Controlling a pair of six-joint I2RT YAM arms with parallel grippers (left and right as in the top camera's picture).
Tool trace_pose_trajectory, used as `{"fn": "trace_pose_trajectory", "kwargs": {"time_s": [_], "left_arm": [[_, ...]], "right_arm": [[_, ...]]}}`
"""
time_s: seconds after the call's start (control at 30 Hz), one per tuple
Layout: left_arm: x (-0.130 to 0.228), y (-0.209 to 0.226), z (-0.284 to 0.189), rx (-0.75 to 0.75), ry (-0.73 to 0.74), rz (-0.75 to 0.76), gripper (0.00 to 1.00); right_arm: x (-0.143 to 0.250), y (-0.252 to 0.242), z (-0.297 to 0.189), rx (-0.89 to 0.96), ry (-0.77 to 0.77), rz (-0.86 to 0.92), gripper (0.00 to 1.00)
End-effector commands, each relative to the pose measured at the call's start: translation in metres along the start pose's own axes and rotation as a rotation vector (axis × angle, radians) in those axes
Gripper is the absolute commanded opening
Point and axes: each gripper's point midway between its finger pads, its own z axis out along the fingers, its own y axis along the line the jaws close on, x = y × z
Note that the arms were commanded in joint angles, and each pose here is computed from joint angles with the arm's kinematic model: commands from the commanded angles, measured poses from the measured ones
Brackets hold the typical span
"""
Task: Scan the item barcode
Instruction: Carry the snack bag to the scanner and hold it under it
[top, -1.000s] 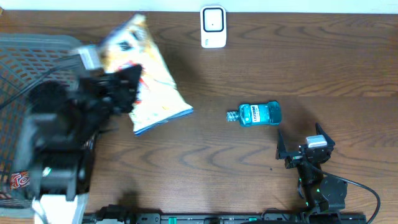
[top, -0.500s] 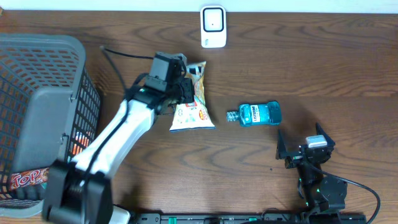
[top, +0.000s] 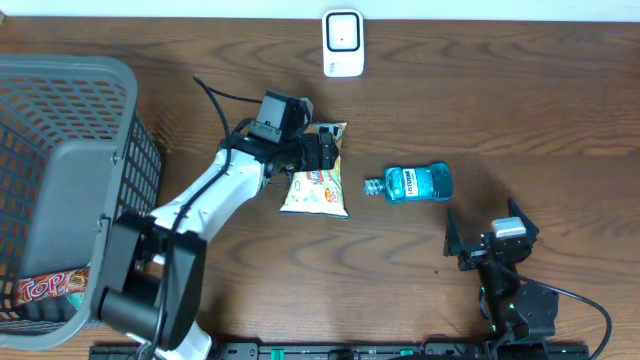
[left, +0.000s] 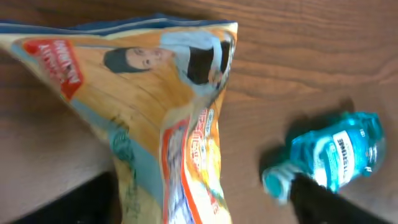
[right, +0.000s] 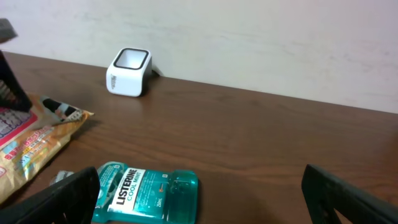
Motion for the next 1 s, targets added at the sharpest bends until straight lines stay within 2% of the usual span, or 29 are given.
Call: {"fn": "trace_pose_trajectory", "kwargs": {"time_s": [0.0,0.1,0.13,0.2,0.23,0.27,0.37,0.47,0.63,0.83,0.97], "left_arm": [[-0.048,-0.023,-0.059,-0.002,-0.176,0.062,0.96],[-0.065,-0.036,-0.105,-0.020,-0.288,0.130,0.95],[-0.067,-0.041,-0.116,-0.011,-0.315,0.149,0.77],[-0.070,-0.050,-0.136,0.009,-0.360,0.166,0.29],[-0.071,-0.052,-0.141,0.014,-0.371,0.168,0.13],[-0.071,-0.053,-0.144,0.016,-0.378,0.170,0.08],[-0.068,-0.048,-0.135,0.009,-0.356,0.159,0.08],[-0.056,-0.035,-0.106,-0.005,-0.277,0.089,0.07],[-0.027,-0.015,-0.043,0.001,-0.086,0.034,0.08],[0.010,0.024,0.020,-0.082,0.093,-0.086,0.08],[0.044,0.044,0.060,-0.133,0.214,-0.106,0.07]], "right_arm": [[0.001,0.001,0.000,-0.003,0.002,0.011,0.99],[0.001,0.001,0.000,-0.003,0.002,0.011,0.99],[0.001,0.001,0.000,-0.003,0.002,0.011,0.99],[0.001,0.001,0.000,-0.003,0.002,0.011,0.99],[0.001,0.001,0.000,-0.003,0.002,0.011,0.99],[0.001,0.001,0.000,-0.003,0.002,0.011,0.99],[0.001,0.001,0.000,-0.003,0.002,0.011,0.99],[0.001,0.001,0.000,-0.003,0.002,0.011,0.99],[0.001,0.001,0.000,-0.003,0.002,0.011,0.99],[0.001,0.001,0.000,-0.003,0.002,0.011,0.99],[0.001,0.001,0.000,-0.003,0.002,0.011,0.99]]}}
